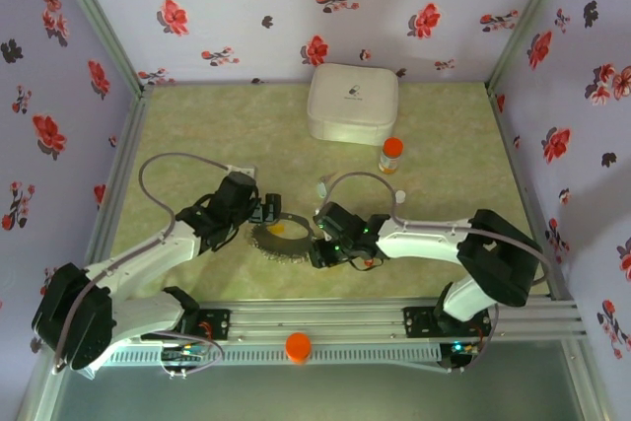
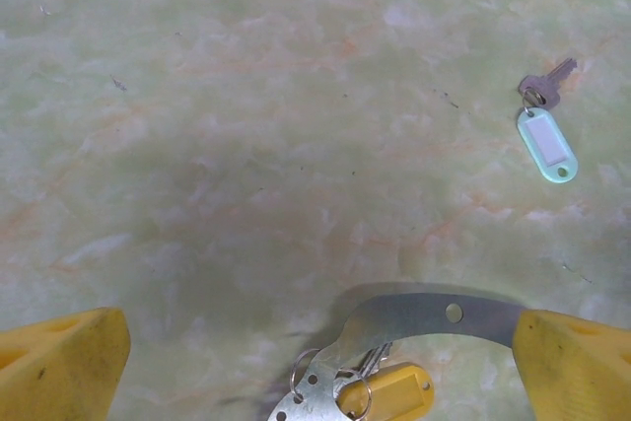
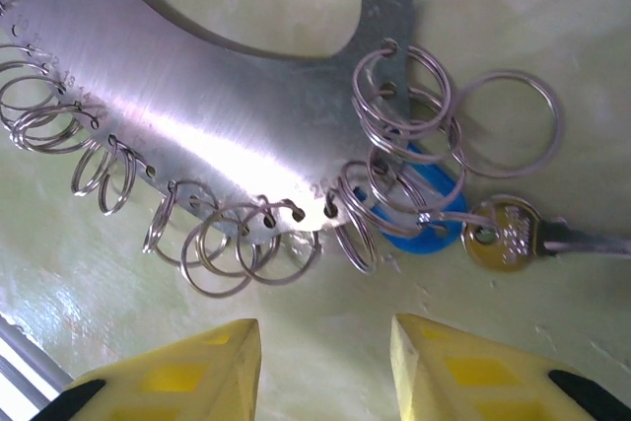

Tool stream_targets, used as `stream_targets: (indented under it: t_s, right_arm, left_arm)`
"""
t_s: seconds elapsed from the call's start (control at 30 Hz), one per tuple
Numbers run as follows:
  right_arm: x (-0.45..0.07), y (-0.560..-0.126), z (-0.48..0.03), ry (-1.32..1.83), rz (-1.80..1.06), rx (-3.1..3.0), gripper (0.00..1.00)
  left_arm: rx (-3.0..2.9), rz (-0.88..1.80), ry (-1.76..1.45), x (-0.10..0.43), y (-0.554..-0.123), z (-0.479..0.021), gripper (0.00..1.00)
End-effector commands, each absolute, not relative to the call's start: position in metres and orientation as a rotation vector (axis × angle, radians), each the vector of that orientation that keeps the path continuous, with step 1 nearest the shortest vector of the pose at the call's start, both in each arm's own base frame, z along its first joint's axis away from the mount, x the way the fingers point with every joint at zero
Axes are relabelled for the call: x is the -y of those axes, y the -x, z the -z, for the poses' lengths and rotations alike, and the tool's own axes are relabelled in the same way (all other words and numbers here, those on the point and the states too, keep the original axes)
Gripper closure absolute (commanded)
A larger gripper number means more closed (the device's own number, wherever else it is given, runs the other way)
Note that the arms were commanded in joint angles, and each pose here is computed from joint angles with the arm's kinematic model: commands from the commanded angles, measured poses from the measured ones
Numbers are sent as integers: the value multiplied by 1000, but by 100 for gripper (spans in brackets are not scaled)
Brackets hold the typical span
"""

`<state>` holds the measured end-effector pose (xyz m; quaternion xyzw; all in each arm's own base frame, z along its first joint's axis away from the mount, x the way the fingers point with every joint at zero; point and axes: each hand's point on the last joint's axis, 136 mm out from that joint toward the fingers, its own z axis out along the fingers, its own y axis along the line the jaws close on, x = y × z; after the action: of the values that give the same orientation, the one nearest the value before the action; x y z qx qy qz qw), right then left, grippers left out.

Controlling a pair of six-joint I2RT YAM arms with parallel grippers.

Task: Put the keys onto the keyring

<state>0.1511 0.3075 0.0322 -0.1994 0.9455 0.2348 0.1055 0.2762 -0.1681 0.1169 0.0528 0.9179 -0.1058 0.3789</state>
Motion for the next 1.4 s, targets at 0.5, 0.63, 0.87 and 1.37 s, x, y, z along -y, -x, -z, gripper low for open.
stream_targets:
  t_s: [0.5,0.63,0.87,1.37]
  right_arm:
    - [-317,-169,-35,618,-623,-2722,72]
    - [-312,-159,-47,636,-689,-2701,70]
    - [-298,-160,-33,592,-607,-2734,60]
    - [-324,-177,-32,581,-642,-2688,75]
  left_arm:
    - [-2340,288,-101,162,-273,-122,0]
    - [-2337,285,-104,161,-273,-123,0]
    - [-2335,293,-89,162,-275,-120,0]
    - [-2331,297,-84,159,-272,-122,0]
